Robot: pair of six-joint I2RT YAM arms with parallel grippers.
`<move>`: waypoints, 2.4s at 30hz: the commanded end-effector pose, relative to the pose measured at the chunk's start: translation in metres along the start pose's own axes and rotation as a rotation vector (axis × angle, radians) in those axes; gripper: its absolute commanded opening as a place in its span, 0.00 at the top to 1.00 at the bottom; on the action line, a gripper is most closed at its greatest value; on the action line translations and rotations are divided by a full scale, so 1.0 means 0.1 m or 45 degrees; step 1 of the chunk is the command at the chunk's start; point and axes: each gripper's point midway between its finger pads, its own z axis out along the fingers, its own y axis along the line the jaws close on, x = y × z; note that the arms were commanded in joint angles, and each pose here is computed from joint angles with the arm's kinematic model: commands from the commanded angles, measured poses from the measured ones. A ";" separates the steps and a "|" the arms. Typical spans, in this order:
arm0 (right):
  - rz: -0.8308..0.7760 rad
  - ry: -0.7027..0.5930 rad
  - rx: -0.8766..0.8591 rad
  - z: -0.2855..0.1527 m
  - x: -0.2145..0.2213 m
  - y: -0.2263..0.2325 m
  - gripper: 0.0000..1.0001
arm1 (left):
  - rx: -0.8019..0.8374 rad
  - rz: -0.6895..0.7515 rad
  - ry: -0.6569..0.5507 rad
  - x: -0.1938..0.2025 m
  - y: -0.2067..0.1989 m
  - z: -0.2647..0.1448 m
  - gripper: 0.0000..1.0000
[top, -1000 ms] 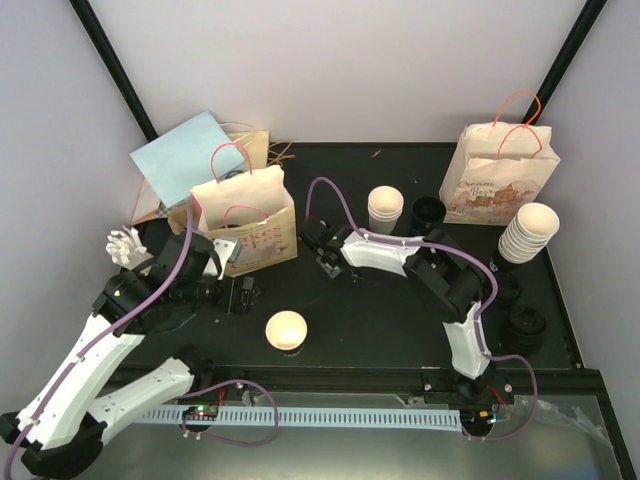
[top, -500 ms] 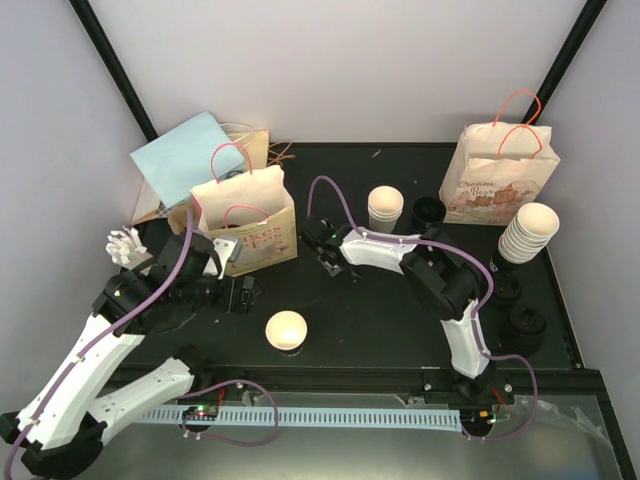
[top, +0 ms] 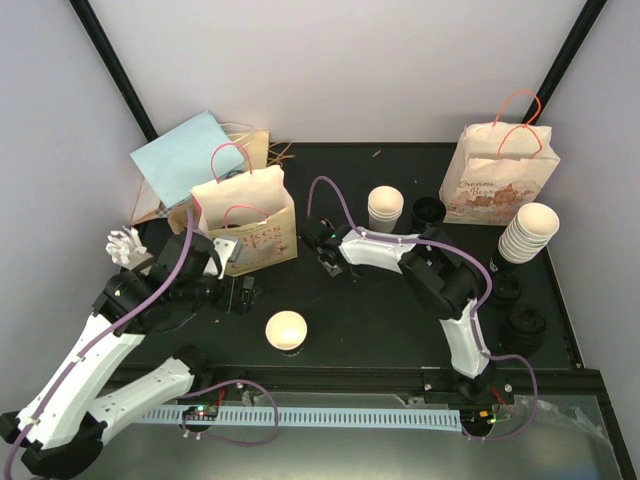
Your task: Pack the takeout coffee
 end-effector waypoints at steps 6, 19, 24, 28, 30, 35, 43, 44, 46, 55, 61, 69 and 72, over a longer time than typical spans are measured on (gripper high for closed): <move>0.054 -0.026 0.019 -0.11 -0.06 -0.11 0.83 | 0.019 0.018 -0.031 -0.07 -0.03 -0.02 0.01; 0.129 -0.115 -0.086 -0.53 -0.12 -0.20 0.84 | 0.027 0.011 -0.034 -0.07 -0.04 -0.03 0.01; 0.128 -0.127 -0.112 -0.61 -0.13 -0.20 0.70 | 0.032 0.009 -0.034 -0.07 -0.05 -0.02 0.01; 0.097 -0.064 -0.075 -0.46 -0.09 -0.17 0.65 | 0.037 0.009 -0.033 -0.06 -0.05 -0.03 0.01; 0.089 -0.043 -0.059 -0.39 -0.08 -0.16 0.65 | 0.037 0.010 -0.033 -0.05 -0.05 -0.03 0.01; 0.082 -0.001 -0.021 -0.25 -0.06 -0.15 0.66 | 0.028 0.010 -0.040 -0.04 -0.03 -0.05 0.01; 0.049 0.059 0.017 -0.04 0.01 -0.10 0.61 | 0.026 0.012 -0.038 -0.04 -0.02 -0.05 0.01; 0.047 0.064 0.018 -0.02 0.02 -0.09 0.60 | 0.027 0.012 -0.039 -0.04 -0.03 -0.05 0.01; 0.045 0.070 0.019 0.00 0.03 -0.08 0.60 | 0.027 0.013 -0.039 -0.04 -0.03 -0.04 0.01; 0.038 0.088 0.032 0.08 0.06 -0.07 0.69 | 0.024 0.012 -0.036 -0.03 -0.02 -0.03 0.01; 0.043 0.085 0.042 0.06 0.05 -0.10 0.80 | 0.023 0.011 -0.036 -0.03 -0.02 -0.03 0.01; 0.055 0.061 0.041 -0.02 0.02 -0.14 0.87 | 0.029 0.012 -0.040 -0.04 -0.03 -0.04 0.01; 0.063 0.046 0.038 -0.08 -0.01 -0.17 0.88 | 0.028 0.011 -0.036 -0.04 -0.03 -0.04 0.01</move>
